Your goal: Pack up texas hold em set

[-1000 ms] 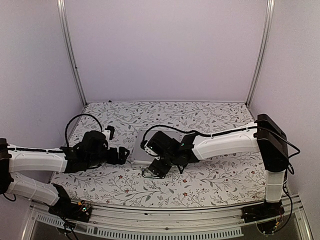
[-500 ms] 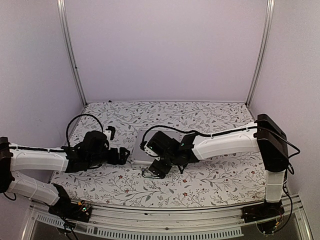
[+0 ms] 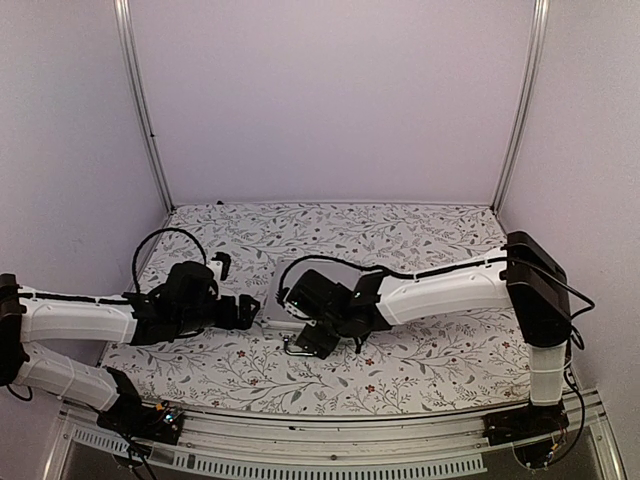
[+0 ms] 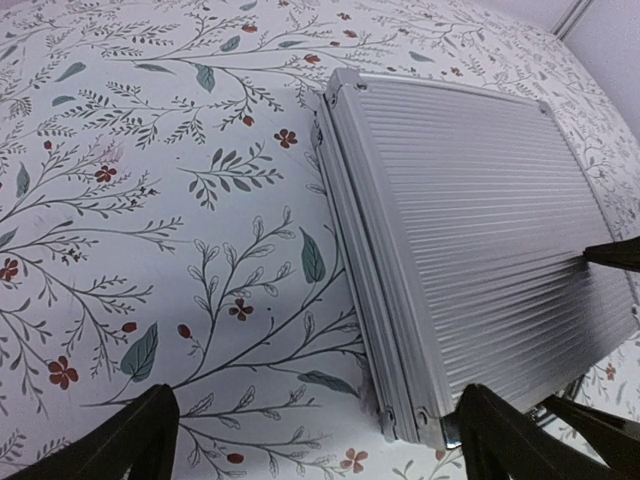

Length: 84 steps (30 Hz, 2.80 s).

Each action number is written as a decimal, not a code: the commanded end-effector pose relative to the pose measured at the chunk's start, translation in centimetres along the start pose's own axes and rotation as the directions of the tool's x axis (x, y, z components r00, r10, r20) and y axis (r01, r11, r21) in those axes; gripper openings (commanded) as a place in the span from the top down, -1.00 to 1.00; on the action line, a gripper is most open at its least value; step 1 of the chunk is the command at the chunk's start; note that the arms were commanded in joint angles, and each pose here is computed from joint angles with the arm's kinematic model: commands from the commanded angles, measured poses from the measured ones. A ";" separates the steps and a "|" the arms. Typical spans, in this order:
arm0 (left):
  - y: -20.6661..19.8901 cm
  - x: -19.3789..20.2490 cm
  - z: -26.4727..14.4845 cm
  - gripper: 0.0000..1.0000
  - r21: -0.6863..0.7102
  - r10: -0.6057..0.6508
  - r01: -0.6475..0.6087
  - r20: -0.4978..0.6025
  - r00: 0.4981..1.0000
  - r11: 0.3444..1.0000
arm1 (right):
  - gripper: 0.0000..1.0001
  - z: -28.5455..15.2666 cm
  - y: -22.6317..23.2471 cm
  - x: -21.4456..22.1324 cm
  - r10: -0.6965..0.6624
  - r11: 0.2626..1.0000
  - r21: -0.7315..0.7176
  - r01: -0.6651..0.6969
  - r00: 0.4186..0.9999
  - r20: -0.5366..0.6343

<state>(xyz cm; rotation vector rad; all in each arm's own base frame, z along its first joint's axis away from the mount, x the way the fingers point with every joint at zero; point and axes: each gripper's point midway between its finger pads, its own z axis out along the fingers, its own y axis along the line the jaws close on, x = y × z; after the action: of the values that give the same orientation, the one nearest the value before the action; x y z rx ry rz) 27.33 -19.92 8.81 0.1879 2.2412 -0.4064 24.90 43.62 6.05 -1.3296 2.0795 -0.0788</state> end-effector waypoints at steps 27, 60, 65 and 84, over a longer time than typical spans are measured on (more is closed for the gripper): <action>-0.8 -0.8 0.1 -0.99 0.008 0.019 -0.019 0.013 1.000 1.000 | -0.98 2.5 0.8 3.9 -0.085 0.989 0.111 0.097 0.990 -0.114; -4.5 -3.6 -0.3 -0.99 0.186 0.041 -0.045 0.029 0.999 0.981 | -0.98 -6.9 -9.8 2.3 0.608 0.785 -0.235 -0.574 0.785 0.114; -6.3 -2.8 0.8 -0.99 0.275 0.011 -0.006 -0.018 1.000 0.961 | -0.98 -5.1 -9.1 3.0 0.682 0.717 -0.244 -0.653 0.730 0.049; -13.3 -1.3 3.7 -0.99 0.468 0.007 0.064 -0.149 0.989 0.881 | -0.98 -1.1 -8.4 3.1 0.752 0.607 -0.353 -0.712 0.658 -0.035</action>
<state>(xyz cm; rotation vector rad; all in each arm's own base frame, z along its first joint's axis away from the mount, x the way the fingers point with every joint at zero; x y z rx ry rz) 28.45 -29.40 8.51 0.3456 2.3227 -0.8130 28.67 36.49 7.78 -0.5312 2.4835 0.6623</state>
